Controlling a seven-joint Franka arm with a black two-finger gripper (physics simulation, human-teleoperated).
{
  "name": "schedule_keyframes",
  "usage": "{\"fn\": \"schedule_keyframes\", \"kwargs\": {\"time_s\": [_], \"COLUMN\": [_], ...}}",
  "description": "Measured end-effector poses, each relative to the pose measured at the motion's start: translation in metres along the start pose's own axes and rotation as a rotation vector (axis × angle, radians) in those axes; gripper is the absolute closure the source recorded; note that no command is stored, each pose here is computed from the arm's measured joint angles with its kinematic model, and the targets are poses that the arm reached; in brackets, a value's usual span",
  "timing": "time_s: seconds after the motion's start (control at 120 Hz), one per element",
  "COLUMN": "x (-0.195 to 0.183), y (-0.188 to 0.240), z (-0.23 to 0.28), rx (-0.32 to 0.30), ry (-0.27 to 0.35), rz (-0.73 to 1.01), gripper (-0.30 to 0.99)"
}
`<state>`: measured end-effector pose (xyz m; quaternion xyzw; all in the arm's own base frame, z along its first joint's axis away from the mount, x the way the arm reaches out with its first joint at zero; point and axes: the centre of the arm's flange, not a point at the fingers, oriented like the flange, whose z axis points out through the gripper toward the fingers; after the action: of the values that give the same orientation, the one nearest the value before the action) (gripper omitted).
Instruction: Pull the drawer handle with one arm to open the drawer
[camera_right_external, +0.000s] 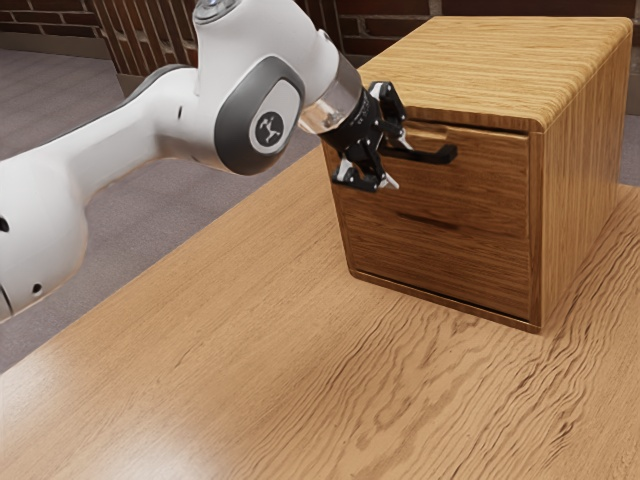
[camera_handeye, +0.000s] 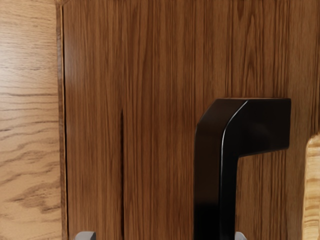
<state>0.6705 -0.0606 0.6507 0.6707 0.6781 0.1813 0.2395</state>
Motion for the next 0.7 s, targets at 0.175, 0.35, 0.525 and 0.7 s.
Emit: {"fn": "schedule_keyframes", "kwargs": {"time_s": [0.175, 0.35, 0.525, 0.7], "x": [0.0017, 0.0017, 0.002, -0.0056], "y": [0.0004, -0.0008, -0.003, -0.0038], "z": [-0.0049, -0.0032, -0.0027, -0.005], "rx": [-0.005, 0.0, 0.007, 0.005], "ry": [0.005, 0.011, 0.019, 0.013], "rz": [0.006, 0.016, 0.025, 0.041], "gripper": [0.48, 0.54, 0.59, 0.62]}}
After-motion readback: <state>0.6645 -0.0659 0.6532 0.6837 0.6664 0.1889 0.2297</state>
